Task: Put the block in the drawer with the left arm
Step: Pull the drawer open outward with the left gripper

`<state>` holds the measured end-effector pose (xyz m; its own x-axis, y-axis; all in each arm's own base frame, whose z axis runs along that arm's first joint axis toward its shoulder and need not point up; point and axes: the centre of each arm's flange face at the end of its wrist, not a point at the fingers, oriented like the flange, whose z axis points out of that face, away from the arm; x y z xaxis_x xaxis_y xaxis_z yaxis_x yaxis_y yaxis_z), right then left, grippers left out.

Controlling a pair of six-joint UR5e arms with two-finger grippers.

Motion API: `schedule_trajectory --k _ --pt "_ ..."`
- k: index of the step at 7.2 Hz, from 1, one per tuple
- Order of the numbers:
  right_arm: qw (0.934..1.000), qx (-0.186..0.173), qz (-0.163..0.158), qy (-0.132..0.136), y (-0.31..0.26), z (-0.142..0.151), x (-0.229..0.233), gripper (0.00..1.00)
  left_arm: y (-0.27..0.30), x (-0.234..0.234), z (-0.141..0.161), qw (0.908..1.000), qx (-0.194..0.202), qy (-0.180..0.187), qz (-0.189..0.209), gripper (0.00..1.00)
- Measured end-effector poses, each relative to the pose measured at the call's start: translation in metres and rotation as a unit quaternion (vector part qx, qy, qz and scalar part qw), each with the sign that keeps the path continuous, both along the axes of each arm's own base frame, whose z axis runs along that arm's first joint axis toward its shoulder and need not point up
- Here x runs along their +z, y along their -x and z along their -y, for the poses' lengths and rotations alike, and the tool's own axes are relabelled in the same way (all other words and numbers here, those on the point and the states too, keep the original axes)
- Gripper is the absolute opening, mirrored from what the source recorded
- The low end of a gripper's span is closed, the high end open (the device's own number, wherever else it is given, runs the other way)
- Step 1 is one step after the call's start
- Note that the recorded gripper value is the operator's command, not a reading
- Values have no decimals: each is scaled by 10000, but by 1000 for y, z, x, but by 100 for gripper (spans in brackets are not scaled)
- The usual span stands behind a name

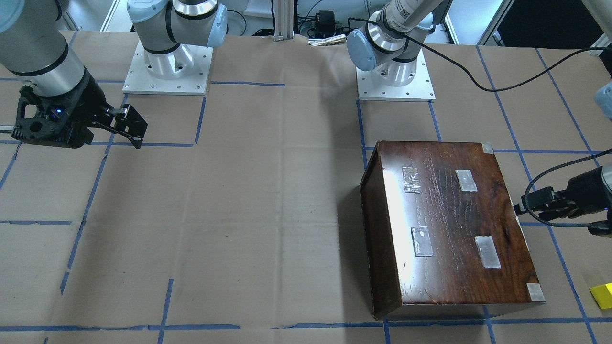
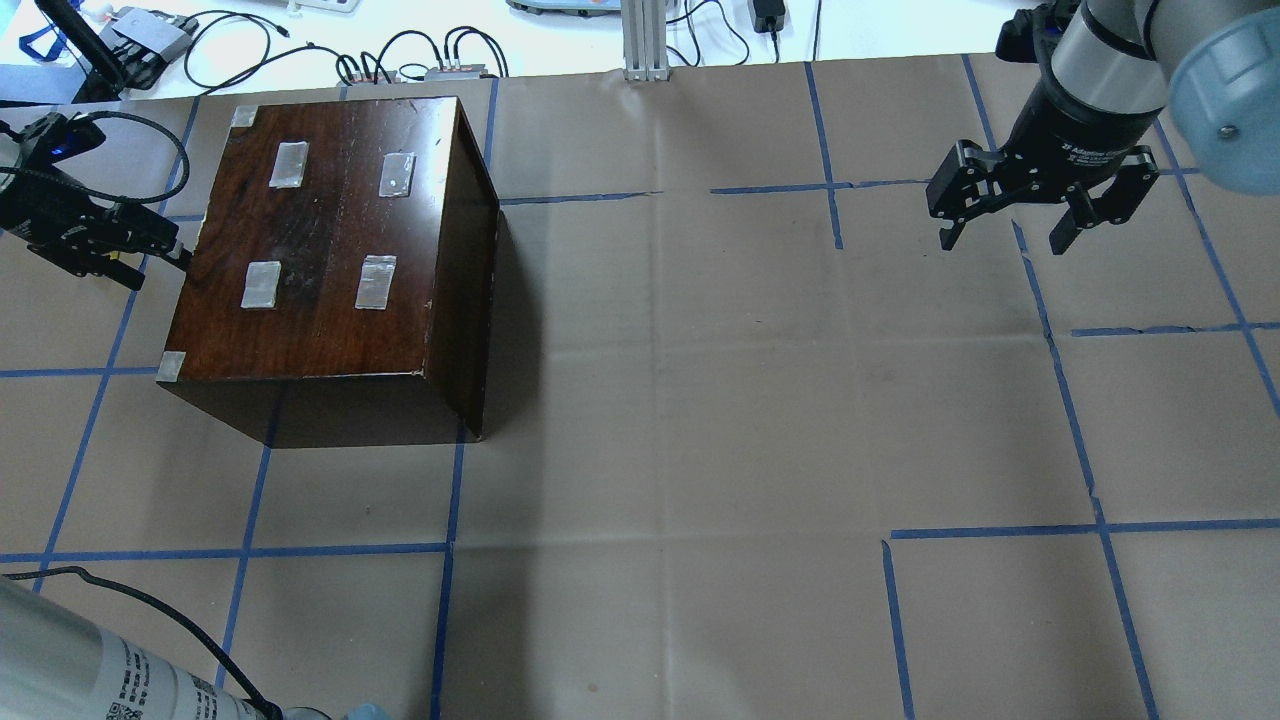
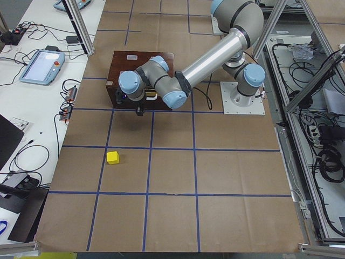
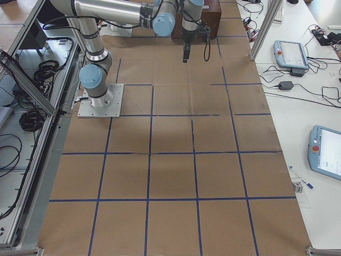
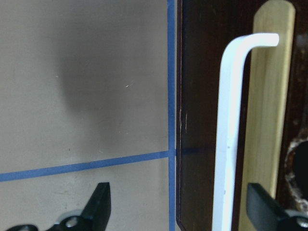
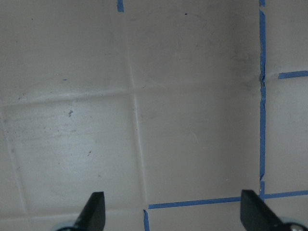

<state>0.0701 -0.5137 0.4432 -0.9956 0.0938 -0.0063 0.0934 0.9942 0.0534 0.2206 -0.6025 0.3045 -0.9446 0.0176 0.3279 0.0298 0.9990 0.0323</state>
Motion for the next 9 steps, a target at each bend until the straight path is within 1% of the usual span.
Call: schedule_trajectory --k 4,9 --pt "10000 0 0 0 0 0 0 100 0 -12 9 10000 -25 30 17 98" --pt "10000 0 -1 5 0 0 0 100 -10 -7 11 9998 -19 141 144 98"
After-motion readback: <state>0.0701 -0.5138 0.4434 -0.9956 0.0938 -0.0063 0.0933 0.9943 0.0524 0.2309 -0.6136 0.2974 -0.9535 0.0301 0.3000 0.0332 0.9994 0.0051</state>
